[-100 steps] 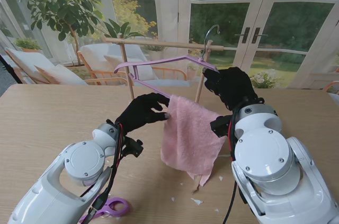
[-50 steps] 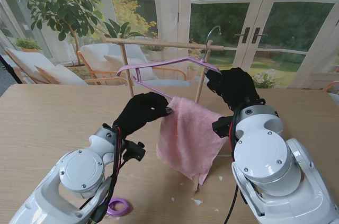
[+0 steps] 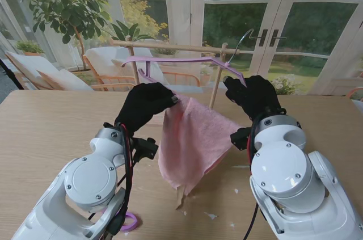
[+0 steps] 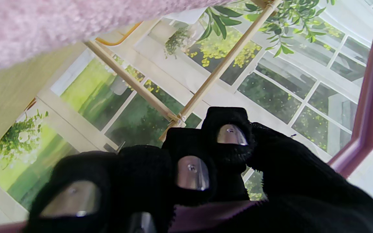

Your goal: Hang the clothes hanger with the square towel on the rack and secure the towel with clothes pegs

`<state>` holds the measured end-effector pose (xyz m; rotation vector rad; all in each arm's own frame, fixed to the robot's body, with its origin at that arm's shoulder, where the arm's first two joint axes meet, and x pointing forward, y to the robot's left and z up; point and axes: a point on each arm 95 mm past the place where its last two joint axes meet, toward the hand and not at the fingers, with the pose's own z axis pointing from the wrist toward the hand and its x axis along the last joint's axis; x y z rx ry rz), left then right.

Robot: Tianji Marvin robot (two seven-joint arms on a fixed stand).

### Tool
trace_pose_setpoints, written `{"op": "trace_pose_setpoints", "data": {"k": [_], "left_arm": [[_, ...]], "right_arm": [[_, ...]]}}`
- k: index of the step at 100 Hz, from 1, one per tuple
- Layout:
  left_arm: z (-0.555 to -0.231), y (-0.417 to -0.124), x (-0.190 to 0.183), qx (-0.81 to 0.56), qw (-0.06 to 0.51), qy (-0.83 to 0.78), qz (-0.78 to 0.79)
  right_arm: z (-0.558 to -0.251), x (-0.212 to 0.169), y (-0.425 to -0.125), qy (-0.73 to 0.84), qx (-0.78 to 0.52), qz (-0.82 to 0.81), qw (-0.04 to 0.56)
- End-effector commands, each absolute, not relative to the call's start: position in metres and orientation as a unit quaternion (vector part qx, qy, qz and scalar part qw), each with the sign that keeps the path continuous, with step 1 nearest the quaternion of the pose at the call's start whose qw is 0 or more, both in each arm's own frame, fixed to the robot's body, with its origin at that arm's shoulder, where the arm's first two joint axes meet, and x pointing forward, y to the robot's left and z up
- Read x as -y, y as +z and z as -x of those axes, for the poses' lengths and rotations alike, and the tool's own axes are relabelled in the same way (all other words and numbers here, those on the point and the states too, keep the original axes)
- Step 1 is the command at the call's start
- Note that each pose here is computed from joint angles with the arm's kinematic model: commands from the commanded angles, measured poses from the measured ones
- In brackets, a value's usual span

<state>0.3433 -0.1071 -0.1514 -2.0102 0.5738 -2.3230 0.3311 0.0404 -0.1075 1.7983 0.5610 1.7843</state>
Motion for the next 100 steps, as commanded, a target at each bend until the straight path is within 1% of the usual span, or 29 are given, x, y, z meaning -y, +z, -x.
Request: {"op": "trace_pose_setpoints", "data": {"k": [1, 17, 34, 58, 72, 84, 100], "left_arm": [[-0.34, -0.142, 0.106, -0.189, 0.005, -0.749, 0.635], [-0.339, -0.146, 0.102, -0.227, 0.015, -0.735, 0.639], [-0.339, -0.149, 0.1, -0.262, 0.011, -0.721, 0.641], [-0.34, -0.142, 0.105, -0.205, -0.043, -0.736, 0.643], [-0.341, -0.133, 0.107, -0.184, -0.044, -0.744, 0.641], [-0.342, -0.126, 0.109, -0.172, -0.053, -0.748, 0.639], [-0.339, -0.124, 0.115, -0.174, -0.084, -0.747, 0.636]], "right_arm": [[-0.329, -0.041, -0.11, 0.655, -0.209, -0.674, 0.27], [-0.329, -0.042, -0.108, 0.663, -0.186, -0.662, 0.297], [-0.331, -0.046, -0.105, 0.676, -0.166, -0.656, 0.292], [-0.335, -0.047, -0.111, 0.658, -0.182, -0.665, 0.302], [-0.339, -0.045, -0.118, 0.643, -0.195, -0.675, 0.305], [-0.341, -0.045, -0.123, 0.636, -0.204, -0.681, 0.3], [-0.343, -0.048, -0.128, 0.634, -0.204, -0.695, 0.271]]}}
